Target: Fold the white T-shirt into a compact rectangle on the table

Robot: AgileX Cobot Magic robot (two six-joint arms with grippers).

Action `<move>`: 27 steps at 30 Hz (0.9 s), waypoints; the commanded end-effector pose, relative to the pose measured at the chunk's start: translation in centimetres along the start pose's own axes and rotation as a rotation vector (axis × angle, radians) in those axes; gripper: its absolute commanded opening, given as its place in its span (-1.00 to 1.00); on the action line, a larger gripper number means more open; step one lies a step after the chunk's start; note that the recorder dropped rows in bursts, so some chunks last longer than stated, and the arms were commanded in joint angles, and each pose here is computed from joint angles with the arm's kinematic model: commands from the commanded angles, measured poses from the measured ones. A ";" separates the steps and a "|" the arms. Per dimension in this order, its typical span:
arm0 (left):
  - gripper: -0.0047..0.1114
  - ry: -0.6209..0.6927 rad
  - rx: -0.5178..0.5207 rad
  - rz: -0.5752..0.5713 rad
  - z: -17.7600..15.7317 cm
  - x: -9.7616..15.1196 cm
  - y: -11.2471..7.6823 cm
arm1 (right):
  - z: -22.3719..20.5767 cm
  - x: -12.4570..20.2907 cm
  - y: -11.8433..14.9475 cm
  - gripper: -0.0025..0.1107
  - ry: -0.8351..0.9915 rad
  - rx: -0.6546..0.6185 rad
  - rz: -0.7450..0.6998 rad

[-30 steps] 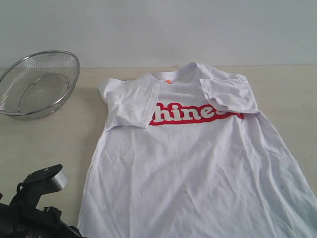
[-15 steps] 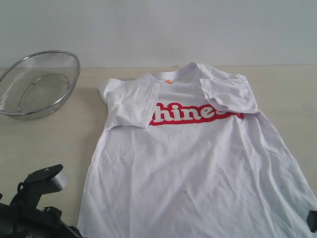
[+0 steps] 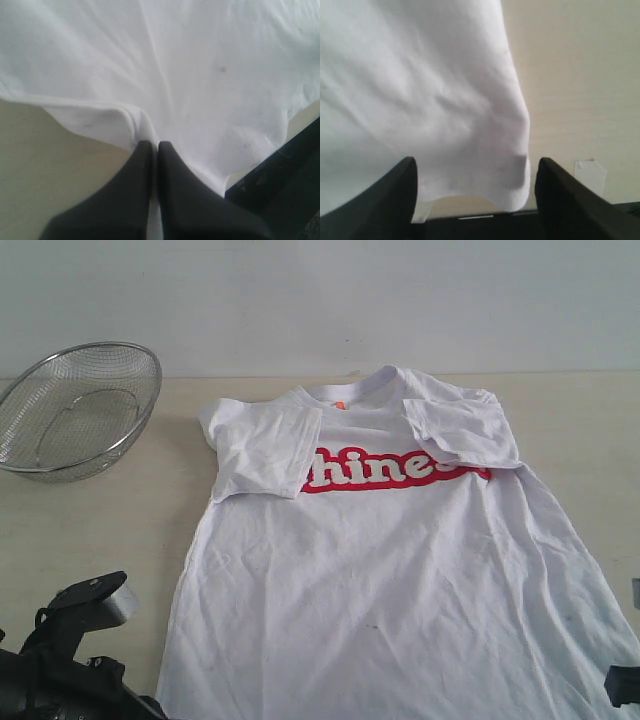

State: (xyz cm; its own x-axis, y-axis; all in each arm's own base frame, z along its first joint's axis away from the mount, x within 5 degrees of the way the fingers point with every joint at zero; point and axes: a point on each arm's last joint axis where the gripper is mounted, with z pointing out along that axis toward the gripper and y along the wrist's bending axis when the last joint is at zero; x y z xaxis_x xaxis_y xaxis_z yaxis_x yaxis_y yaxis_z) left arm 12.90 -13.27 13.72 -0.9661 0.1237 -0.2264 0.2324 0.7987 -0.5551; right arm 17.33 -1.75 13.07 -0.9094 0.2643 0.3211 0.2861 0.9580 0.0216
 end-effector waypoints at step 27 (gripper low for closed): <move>-0.84 -0.006 0.014 0.008 -0.1 -0.1 -0.3 | 2.5 -0.5 -0.1 -0.58 0.083 -0.002 0.000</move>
State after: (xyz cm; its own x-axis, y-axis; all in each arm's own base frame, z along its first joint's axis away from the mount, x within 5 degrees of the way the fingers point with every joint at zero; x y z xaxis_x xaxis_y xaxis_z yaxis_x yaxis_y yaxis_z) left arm 12.91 -13.28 13.72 -0.9665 0.1218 -0.2259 0.2306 0.7986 -0.5560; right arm 16.83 -1.48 10.77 -0.8673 0.2601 0.4243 0.2980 0.9543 0.0240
